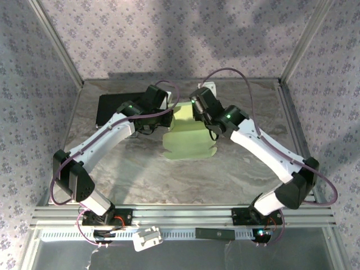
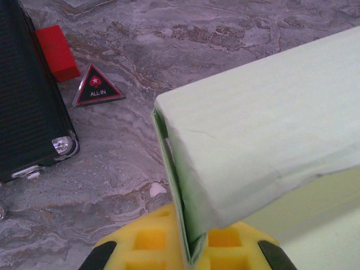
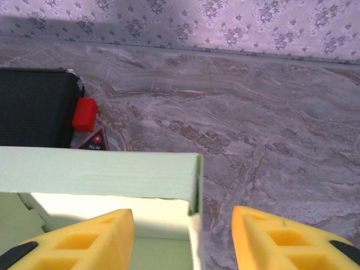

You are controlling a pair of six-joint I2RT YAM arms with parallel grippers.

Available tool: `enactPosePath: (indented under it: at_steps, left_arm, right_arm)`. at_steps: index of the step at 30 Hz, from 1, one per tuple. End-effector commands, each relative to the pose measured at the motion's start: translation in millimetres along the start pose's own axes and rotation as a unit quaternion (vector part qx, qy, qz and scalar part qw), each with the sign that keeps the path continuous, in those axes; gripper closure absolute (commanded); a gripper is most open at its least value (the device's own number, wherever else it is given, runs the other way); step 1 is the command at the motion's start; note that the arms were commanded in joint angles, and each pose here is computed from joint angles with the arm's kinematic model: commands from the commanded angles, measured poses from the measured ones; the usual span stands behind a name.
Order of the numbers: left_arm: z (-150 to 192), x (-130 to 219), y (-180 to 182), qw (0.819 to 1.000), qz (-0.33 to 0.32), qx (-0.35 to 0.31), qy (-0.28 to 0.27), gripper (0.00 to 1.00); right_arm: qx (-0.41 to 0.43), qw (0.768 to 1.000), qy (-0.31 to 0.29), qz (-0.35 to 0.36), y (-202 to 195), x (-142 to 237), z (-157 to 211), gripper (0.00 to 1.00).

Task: Fold the paper box

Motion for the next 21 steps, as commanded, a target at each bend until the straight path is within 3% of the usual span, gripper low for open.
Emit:
enactPosePath:
  at_steps: [1, 4, 13, 21]
  left_arm:
    - [-9, 9, -3, 1.0, 0.001, 0.003, -0.012, 1.0]
    - [-9, 9, -3, 1.0, 0.001, 0.004, -0.011, 1.0]
    - [-8, 8, -3, 1.0, 0.0, 0.004, -0.009, 1.0]
    - [-9, 9, -3, 1.0, 0.001, 0.003, -0.009, 1.0]
  right_arm:
    - [-0.01, 1.0, 0.007, 0.004, -5, -6, 11, 0.51]
    - [-0.009, 1.0, 0.013, 0.018, -7, -14, 19, 0.53]
    - [0.004, 0.999, 0.019, 0.047, -5, -34, 27, 0.7]
    - [0.008, 0.997, 0.017, 0.079, -8, -45, 30, 0.78]
Point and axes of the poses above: each hand's point on the last joint's axis, 136 mm out from that joint toward the fingers, its own x axis back along the fingers, its own y axis along the line the jaws close on, z = x × y, the point moved 4 cm from there along x, back along the fingers, and after that the axes turned 6 degrees about -x, right-handed, at the moved point
